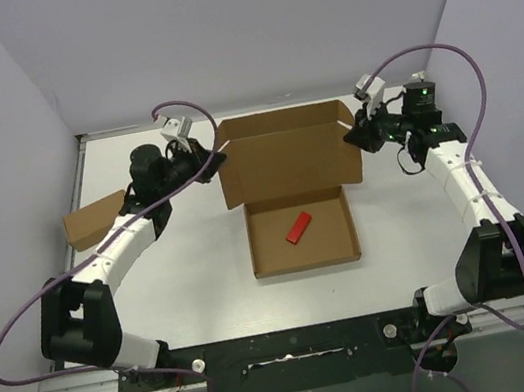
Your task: Fold the paper box
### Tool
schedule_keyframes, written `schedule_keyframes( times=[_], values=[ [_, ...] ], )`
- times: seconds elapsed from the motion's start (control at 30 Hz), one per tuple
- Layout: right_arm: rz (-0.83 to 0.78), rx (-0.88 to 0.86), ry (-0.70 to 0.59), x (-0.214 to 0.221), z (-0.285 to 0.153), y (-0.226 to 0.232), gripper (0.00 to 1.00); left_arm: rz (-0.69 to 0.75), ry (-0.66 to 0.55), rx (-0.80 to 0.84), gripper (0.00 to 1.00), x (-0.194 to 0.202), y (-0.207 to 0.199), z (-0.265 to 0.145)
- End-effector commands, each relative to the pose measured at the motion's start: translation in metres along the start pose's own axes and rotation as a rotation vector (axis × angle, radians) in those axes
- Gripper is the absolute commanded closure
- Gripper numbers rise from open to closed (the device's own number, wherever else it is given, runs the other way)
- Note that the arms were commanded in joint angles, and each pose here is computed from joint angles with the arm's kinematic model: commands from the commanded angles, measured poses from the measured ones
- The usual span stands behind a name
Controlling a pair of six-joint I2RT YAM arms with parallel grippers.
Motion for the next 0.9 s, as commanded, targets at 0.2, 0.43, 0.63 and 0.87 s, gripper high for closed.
schedule_keyframes(
  times=[0.2,0.43,0.63,0.87],
  values=[
    [-0.202,0.297,-0.013,-0.046,0.062,-0.041,1.00,0.118,-0.174,-0.150,1.00,-0.042,0.014,0.055],
    [-0.183,0.425,-0.030,-0.056,0.083,-0.043,1.00,0.108,-0.207,-0.262,1.00,-0.047,0.012,0.065],
    [-0.172,0.520,-0.070,-0.068,0.095,-0.042,1.00,0.100,-0.217,-0.294,1.00,-0.047,0.013,0.073],
    [-0.176,0.599,-0.109,-0.084,0.110,-0.037,1.00,0.076,-0.254,-0.293,1.00,-0.052,0.011,0.085]
  ],
)
Point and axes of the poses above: each gripper's point midway between its finger pads, its own z axis out along the fingers, its own y axis along the line the jaws close on, x = y × z, the point moved 1 cm from there along -z, back along the fingers, and after that the axes turned 2 degrees about -z, right-handed, at the moved point
